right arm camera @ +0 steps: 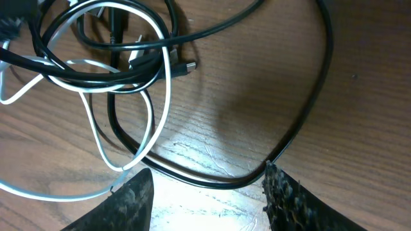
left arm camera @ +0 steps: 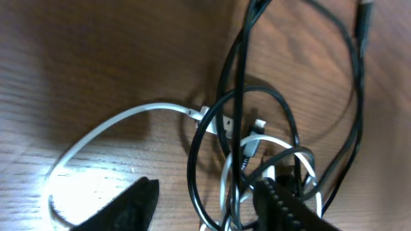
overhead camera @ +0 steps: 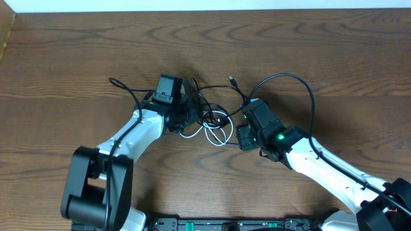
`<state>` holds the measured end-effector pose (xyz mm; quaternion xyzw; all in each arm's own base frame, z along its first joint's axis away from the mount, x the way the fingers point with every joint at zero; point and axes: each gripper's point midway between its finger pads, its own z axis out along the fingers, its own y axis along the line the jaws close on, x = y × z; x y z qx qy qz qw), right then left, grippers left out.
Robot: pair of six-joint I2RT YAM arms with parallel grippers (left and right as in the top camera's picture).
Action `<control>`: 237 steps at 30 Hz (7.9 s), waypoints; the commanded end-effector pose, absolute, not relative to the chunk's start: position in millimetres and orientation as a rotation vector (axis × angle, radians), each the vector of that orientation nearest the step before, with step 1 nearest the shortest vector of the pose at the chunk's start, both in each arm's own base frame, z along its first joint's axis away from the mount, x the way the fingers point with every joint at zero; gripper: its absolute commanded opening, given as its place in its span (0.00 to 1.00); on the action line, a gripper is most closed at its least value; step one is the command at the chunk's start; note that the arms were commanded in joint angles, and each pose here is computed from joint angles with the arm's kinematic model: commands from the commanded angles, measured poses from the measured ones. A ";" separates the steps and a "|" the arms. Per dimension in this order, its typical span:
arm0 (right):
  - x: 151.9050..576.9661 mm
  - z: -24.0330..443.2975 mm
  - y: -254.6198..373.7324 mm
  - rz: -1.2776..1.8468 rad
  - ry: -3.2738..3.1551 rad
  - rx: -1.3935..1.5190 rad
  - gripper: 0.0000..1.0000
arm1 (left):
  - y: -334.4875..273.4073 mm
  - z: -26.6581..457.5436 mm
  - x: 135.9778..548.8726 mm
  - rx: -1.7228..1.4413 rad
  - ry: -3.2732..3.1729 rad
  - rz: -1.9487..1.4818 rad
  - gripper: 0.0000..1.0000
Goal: Untangle cables
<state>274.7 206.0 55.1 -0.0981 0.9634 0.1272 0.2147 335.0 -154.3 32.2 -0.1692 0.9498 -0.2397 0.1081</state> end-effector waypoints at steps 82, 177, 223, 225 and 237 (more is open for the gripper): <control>301.6 116.7 245.7 1.112 2.501 -0.131 0.56 | -234.7 209.9 309.4 -0.037 2.384 -1.299 0.07; 272.0 56.2 168.0 0.690 2.830 -0.010 0.01 | -235.5 76.0 231.1 -0.054 2.995 -0.932 0.33; 288.9 71.3 182.6 0.846 2.748 0.117 0.01 | -266.2 55.2 290.7 -0.295 2.812 -1.011 0.40; 288.1 71.9 183.7 0.857 2.748 0.111 0.01 | -270.2 54.2 289.7 -0.279 2.811 -1.016 0.40; 283.5 74.2 189.1 0.904 2.749 0.048 0.01 | -275.1 46.8 294.3 -0.261 2.801 -1.023 0.12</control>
